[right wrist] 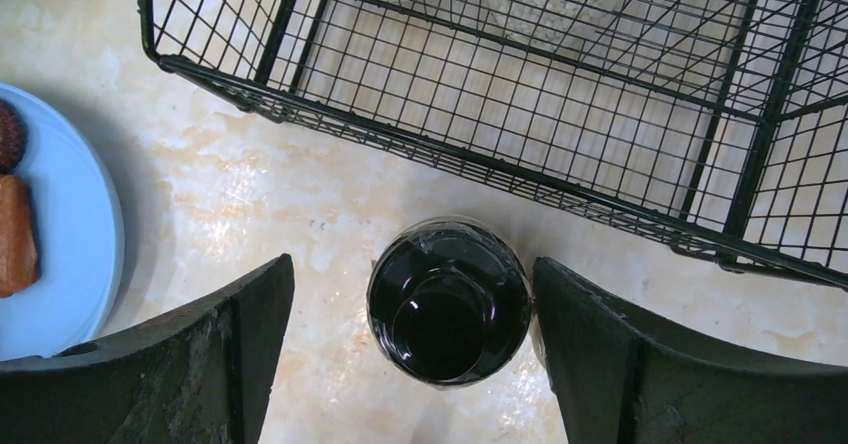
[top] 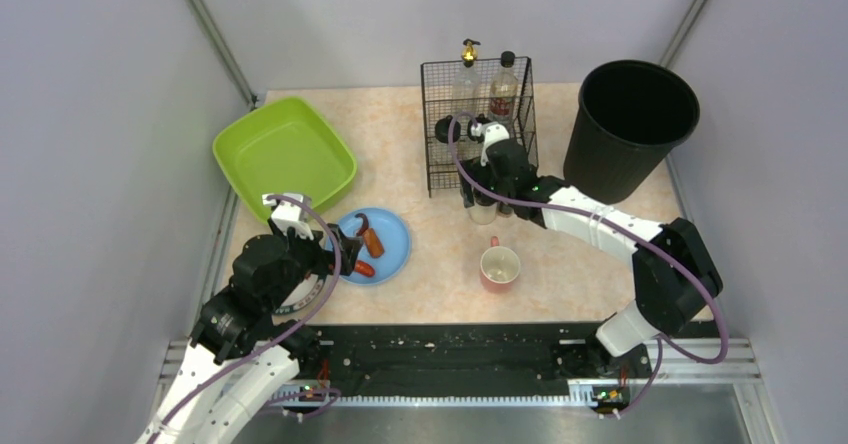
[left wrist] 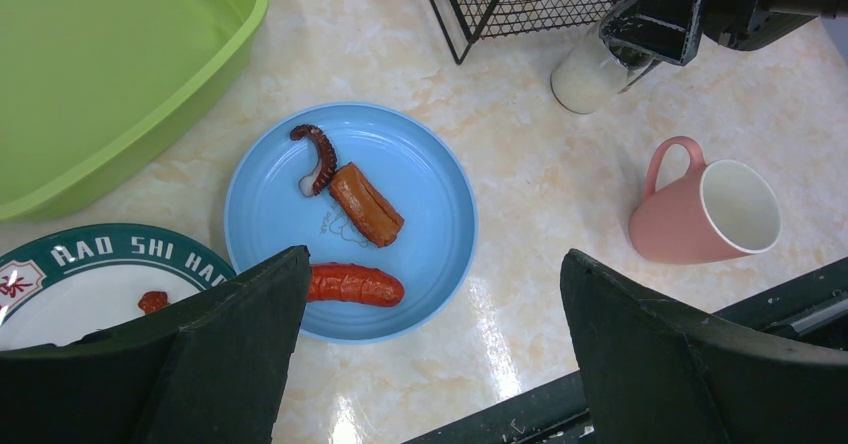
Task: Clear the kitchen counter
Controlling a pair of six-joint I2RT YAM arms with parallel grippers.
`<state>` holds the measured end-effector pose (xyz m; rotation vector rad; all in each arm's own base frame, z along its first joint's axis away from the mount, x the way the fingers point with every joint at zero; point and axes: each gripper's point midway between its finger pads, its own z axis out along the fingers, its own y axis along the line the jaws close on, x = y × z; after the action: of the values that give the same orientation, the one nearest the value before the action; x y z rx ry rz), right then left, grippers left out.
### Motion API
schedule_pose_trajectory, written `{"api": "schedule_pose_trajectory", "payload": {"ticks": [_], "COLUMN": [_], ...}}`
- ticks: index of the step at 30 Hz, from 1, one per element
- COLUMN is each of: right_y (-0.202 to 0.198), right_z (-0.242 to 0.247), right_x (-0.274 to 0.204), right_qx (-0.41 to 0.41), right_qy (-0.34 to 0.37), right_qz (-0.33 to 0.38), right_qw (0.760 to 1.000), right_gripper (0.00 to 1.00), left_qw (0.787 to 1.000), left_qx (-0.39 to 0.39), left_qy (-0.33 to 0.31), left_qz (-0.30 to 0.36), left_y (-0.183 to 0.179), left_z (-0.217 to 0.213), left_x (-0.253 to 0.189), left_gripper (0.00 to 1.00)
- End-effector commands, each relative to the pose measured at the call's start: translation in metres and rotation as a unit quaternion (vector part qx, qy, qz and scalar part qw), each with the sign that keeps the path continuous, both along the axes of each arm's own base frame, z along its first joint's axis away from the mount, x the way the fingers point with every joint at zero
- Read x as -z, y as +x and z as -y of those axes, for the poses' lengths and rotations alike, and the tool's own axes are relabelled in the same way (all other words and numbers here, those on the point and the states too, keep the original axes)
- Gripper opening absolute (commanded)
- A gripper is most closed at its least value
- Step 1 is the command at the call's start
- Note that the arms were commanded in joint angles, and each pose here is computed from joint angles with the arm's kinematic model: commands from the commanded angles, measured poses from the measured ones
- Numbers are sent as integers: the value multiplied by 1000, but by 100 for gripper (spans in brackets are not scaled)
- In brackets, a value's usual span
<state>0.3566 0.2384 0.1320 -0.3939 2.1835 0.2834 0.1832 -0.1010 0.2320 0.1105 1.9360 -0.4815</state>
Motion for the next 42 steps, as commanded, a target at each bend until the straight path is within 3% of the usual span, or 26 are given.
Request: {"api": "schedule_pose_trajectory", "payload": {"ticks": [1, 20, 42], "right_y": [2, -21, -30], "right_z": [-6, -23, -19], "right_x": [0, 19, 44], "right_qx": [-10, -53, -43], "right_qy": [12, 12, -14], "right_qz": [3, -45, -60], "right_qw": [1000, 997, 997], "right_gripper": [86, 79, 80], "left_qw": [1000, 1000, 1000], "left_qx": [2, 6, 6], "left_qy": [-5, -5, -7], "left_qz": [17, 15, 19], "left_y": [3, 3, 2], "left_z": [2, 3, 3], "left_x": [-8, -7, -8], "left_gripper": [99, 99, 99]}}
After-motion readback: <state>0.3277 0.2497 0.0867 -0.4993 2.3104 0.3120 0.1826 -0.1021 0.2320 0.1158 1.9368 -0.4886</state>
